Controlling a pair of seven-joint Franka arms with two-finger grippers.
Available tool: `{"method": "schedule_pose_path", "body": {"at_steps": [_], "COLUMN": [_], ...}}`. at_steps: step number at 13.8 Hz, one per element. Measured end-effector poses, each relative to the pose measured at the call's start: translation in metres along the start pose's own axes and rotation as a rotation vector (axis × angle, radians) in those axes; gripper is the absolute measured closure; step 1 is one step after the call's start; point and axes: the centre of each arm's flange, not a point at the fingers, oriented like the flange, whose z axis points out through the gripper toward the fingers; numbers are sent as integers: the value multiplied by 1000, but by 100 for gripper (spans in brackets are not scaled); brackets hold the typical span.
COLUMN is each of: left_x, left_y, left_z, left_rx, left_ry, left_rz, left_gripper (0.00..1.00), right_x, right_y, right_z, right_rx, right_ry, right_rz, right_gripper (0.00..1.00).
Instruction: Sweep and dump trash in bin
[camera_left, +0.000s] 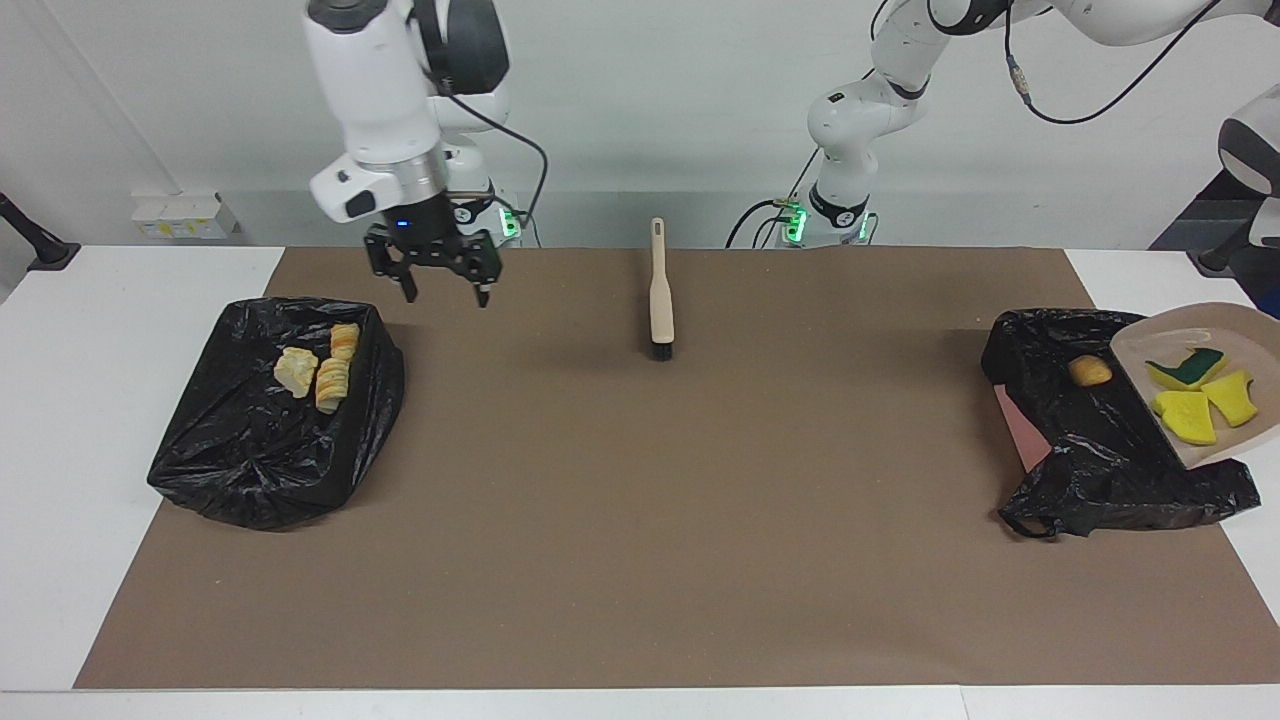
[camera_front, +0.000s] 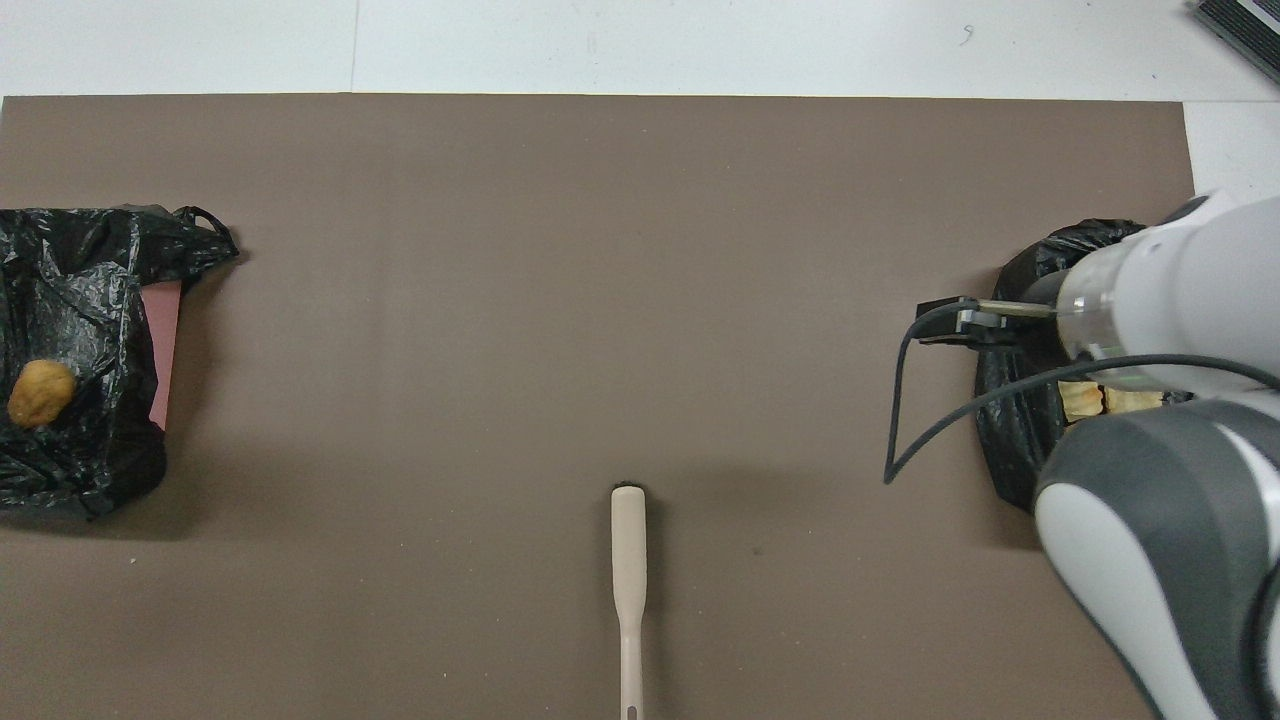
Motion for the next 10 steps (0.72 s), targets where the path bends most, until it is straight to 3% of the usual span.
{"method": "schedule_pose_path", "body": {"at_steps": [7,10], "left_x": [15,28], "left_y": [2,1], "left_z": [-34,-53], "left_rx": [-55,-109], "left_ry": [-148,-255], "left_rz": [-102,-153], "left_gripper": [68,68], "right_x": [9,12], "right_y": [96,116], "right_z": [-59,-86], "right_rx": [-36,-47], "right_ry": [-37,-38], "right_rz": [-95,-109], "right_gripper": [0,0]}}
